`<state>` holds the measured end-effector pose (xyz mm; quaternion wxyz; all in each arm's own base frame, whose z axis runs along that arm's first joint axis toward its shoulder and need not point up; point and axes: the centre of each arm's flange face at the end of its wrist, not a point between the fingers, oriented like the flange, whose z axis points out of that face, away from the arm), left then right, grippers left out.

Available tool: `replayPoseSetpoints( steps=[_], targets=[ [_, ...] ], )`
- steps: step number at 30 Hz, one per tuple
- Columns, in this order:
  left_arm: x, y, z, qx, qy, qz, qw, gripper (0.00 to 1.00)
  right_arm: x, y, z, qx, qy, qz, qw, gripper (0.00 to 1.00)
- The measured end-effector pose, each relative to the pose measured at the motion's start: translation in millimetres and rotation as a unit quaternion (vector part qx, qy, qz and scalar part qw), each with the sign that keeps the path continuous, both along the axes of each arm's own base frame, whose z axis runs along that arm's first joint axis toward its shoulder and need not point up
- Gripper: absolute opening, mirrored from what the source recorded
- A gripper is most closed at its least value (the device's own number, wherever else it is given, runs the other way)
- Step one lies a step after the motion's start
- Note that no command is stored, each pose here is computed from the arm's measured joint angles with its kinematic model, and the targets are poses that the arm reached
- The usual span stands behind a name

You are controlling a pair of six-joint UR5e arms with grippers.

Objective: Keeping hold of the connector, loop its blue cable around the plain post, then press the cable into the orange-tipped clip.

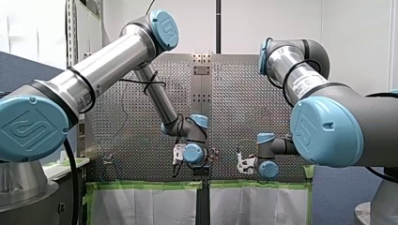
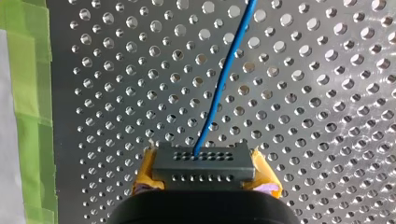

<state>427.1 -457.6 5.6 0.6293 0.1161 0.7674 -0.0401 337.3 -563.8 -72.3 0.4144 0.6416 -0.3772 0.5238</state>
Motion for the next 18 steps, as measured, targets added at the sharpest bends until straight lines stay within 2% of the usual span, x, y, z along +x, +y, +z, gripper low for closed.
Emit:
replayPoseSetpoints(
  steps=[8, 18],
  targets=[
    [-1.5, 0.9, -0.7, 0.004, 0.005, 0.0, 1.0, 1.0, 1.9, 1.1, 0.0, 0.0, -0.001, 0.003, 1.0, 0.0],
    [-1.4, 0.7, -0.6, 0.005, 0.004, 0.0, 1.0, 1.0, 5.7, 2.6, 0.1, 0.001, -0.003, 0.017, 0.9999, 0.0]
  ],
)
